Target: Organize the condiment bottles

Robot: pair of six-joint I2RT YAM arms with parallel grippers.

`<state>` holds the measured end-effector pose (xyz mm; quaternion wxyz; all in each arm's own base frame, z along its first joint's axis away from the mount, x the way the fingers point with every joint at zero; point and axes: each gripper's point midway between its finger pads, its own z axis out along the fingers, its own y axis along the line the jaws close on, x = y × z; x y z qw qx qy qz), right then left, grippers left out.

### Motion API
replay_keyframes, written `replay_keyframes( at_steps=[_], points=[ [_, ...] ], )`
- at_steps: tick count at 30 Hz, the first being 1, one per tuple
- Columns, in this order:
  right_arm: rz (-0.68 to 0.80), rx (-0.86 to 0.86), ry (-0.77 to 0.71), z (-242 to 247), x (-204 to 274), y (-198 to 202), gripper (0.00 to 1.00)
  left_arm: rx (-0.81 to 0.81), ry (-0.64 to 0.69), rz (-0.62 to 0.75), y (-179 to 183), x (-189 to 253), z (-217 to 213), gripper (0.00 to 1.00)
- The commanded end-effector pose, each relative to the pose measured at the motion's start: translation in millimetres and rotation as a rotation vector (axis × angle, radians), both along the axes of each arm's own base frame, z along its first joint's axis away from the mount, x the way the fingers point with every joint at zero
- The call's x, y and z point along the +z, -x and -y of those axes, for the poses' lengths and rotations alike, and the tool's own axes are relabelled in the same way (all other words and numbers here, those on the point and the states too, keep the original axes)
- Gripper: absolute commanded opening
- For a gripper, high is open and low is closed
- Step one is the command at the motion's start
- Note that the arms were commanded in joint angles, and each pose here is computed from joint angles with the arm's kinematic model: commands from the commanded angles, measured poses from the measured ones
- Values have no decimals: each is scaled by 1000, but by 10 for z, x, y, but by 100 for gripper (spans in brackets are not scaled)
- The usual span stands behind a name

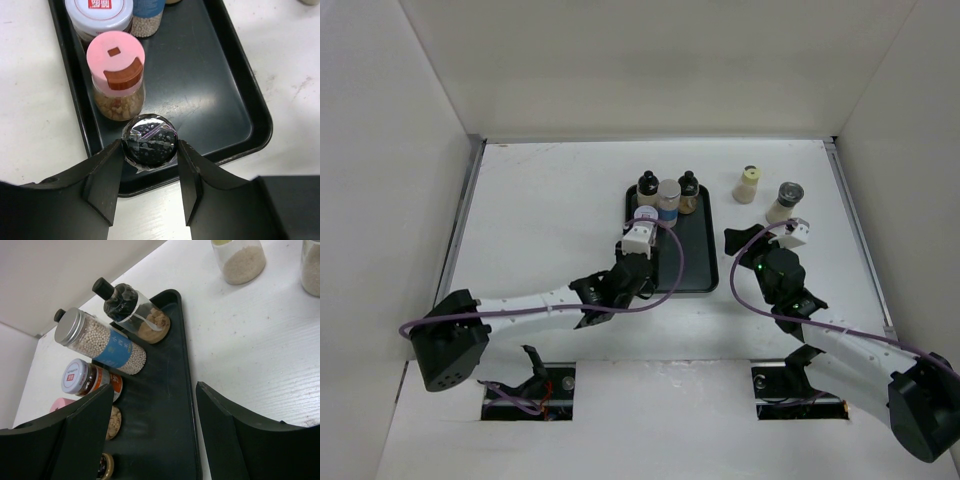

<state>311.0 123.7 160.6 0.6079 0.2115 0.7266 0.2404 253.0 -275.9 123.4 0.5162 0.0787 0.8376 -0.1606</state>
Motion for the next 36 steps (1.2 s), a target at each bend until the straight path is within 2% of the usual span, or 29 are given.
replay_keyframes(
  at_steps=[1, 5, 8, 19, 23, 26, 28, 32, 36],
  points=[
    [67, -17, -29, 3, 252, -76, 74, 22, 57, 56, -50, 122, 2, 29],
    [66, -15, -27, -6, 250, -83, 74, 37, 62, 64, -45, -6, -74, 31],
    [66, -15, -27, -6, 250, -83, 74, 38, 59, 63, -34, -76, -103, 37],
    [62, -14, -18, -9, 239, -91, 78, 43, 28, 97, 27, 14, -149, 73],
    [64, -14, -13, -6, 247, -90, 79, 44, 24, 130, 17, 168, -159, 85],
    [74, -11, 4, -2, 276, -96, 79, 47, 35, 187, -2, 435, -216, 100],
    [77, -9, 11, -8, 290, -101, 78, 52, 63, 237, -15, 671, -279, 100],
    [67, -5, 22, -21, 272, -105, 69, 103, 161, 321, -61, 1079, -496, 100],
    [60, -4, 32, -27, 314, -120, 40, 234, 264, 382, -183, 1203, -897, 100]
  ],
)
